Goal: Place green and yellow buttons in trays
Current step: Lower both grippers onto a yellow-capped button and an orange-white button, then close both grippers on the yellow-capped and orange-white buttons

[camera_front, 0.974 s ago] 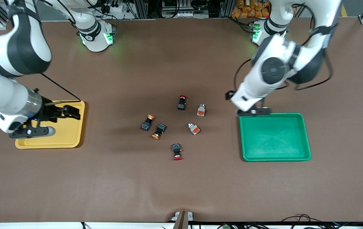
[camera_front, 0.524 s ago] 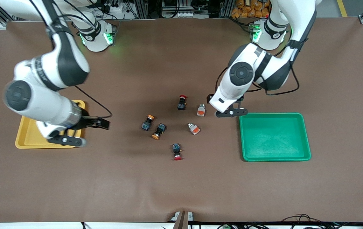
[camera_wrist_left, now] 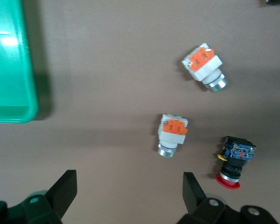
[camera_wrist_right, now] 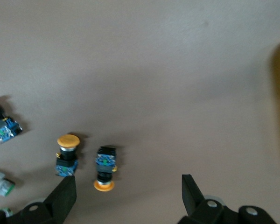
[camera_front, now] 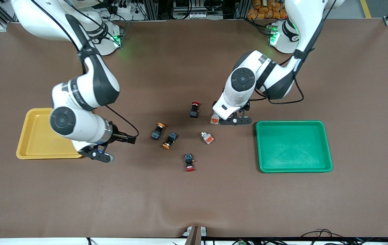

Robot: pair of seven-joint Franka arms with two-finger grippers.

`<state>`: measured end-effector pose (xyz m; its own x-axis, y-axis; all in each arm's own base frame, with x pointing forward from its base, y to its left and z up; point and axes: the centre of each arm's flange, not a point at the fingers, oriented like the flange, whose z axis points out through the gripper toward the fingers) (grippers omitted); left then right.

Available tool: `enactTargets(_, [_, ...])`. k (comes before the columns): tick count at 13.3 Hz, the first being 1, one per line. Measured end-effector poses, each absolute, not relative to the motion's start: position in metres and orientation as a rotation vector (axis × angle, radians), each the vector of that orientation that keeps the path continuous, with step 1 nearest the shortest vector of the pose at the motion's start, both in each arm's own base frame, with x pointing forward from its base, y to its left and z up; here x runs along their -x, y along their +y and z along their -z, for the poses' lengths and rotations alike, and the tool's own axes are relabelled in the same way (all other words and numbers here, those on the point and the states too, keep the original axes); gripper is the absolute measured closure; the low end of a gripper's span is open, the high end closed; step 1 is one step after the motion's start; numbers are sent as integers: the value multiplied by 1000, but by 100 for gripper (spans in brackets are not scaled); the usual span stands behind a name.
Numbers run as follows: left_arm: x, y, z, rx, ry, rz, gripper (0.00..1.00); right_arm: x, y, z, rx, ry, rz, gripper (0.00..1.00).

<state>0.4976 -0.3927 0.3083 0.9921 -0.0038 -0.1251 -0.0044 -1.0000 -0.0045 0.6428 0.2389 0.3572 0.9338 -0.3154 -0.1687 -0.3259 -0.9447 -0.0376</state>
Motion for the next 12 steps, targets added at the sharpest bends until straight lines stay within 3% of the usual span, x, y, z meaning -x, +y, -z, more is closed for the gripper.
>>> enactTargets(3, [-495,-398,-291,3144,31,-164,0,-625,288,-326,3039,515,-276,0])
enactTargets(7, [-489,-403,-267,3172,53,-125,0,-609,289,-265,3039,538,-264,0])
enactTargets(12, [-484,-413,-245,3195,70,-118,0,-588,314,-234,3033,603,-257,0])
